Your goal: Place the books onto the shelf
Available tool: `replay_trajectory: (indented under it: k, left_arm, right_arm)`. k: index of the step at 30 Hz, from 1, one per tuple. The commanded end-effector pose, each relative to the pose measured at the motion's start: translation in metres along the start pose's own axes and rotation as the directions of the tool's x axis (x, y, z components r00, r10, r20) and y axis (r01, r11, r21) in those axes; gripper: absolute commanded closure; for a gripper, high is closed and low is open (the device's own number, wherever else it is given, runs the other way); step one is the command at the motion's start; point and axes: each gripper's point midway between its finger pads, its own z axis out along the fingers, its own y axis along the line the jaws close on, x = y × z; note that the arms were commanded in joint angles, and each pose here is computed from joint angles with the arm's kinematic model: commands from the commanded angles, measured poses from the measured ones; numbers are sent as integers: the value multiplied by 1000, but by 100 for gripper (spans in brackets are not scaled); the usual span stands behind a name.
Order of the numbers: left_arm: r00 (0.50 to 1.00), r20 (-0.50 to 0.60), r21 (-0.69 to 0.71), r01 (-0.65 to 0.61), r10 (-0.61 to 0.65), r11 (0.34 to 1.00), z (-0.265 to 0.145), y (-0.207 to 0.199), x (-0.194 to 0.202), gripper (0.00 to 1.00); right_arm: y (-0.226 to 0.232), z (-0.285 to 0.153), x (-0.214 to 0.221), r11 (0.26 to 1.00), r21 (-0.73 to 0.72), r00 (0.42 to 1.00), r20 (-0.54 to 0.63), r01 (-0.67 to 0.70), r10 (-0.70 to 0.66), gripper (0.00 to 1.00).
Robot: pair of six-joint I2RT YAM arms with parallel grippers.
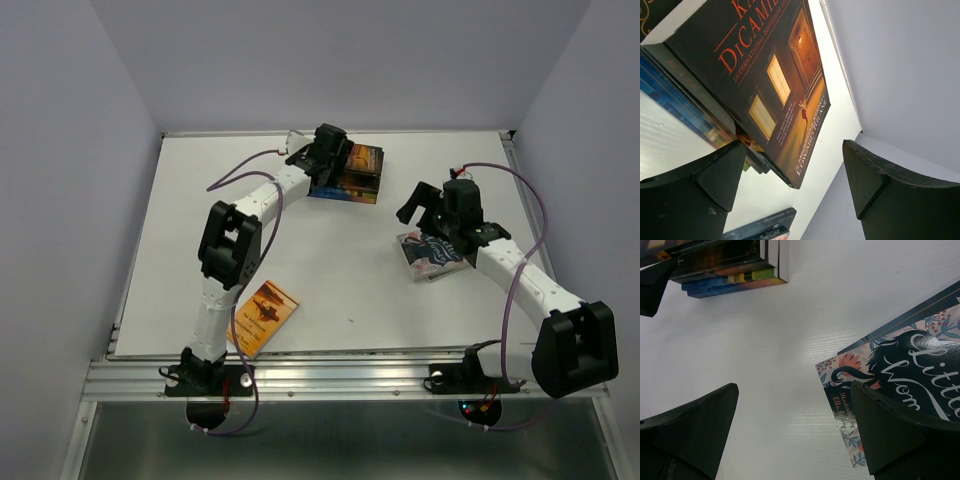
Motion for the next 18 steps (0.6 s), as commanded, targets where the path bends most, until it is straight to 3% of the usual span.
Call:
replay_trajectory:
  k: [1, 12, 18]
  left_arm:
    - [999, 17, 24, -30, 29, 999, -36, -24, -18, 10]
    - [991, -53, 9, -124, 124, 992, -51, -12, -11, 9]
    - [967, 3, 31, -254, 254, 967, -68, -13, -29, 3]
  right_arm:
    - [4, -4, -6, 1000, -26, 1000, 24, -16, 16, 0]
    - [5, -3, -3, 999, -32, 1000, 10, -11, 11, 0]
    - [8, -3, -1, 998, -54, 999, -7, 31, -31, 0]
